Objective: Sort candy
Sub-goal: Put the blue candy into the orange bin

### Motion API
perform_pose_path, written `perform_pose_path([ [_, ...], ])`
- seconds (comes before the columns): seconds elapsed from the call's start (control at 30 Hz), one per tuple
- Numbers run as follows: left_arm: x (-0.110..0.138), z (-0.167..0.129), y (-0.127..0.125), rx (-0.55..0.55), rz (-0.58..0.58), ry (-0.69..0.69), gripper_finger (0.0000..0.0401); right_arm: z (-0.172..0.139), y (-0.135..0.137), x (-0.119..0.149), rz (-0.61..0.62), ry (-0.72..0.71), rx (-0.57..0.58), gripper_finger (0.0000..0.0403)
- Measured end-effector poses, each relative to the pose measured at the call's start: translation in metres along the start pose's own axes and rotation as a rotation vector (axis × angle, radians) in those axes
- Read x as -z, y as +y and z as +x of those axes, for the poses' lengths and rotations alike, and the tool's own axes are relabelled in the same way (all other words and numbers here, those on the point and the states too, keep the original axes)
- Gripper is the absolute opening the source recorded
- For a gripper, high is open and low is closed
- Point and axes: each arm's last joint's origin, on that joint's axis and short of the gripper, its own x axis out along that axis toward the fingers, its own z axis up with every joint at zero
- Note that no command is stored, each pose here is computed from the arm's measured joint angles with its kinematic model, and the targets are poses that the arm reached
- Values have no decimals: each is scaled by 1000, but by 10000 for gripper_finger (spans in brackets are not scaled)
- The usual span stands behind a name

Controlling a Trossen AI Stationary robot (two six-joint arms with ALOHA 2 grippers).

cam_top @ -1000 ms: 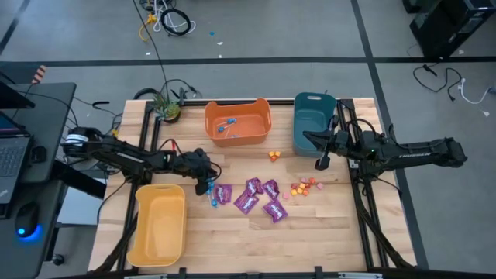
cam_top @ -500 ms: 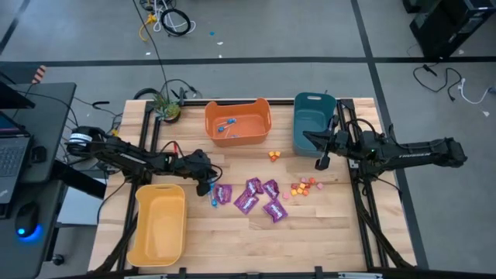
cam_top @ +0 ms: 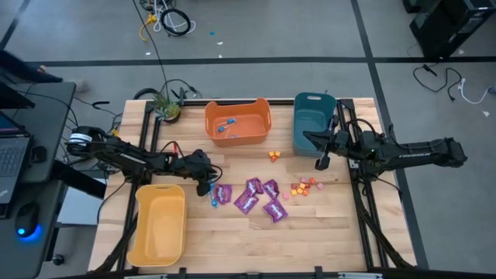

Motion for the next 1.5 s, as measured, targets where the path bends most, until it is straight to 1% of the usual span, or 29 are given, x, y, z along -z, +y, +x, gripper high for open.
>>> perform_pose_path([
  [0.2, 0, 0, 0, -7, 2, -3, 104, 0, 0, 0, 0, 0, 0, 0],
  [0.47, 7, 8, 1, -19, 7, 36, 104, 0, 0, 0, 0, 1, 0, 0],
  [0.67, 6, 12, 0, -14, 5, 20, 104, 0, 0, 0, 2, 1, 0, 0],
  [0.9, 7, 12, 1, -39, 6, 18, 101, 0, 0, 0, 2, 1, 0, 0],
  [0.97, 7, 12, 1, -42, 4, 20, 93, 0, 0, 0, 2, 1, 0, 0],
  [1.03, 7, 12, 1, -46, 4, 21, 75, 0, 0, 0, 2, 1, 0, 0],
  [1.17, 7, 12, 1, -47, 3, 21, 17, 0, 0, 0, 2, 1, 0, 0],
  [1.2, 7, 12, 1, -46, 3, 20, 10, 0, 0, 0, 3, 1, 0, 0],
  [1.5, 2, 11, -1, -30, 15, -33, 2, 0, 0, 0, 3, 0, 0, 0],
])
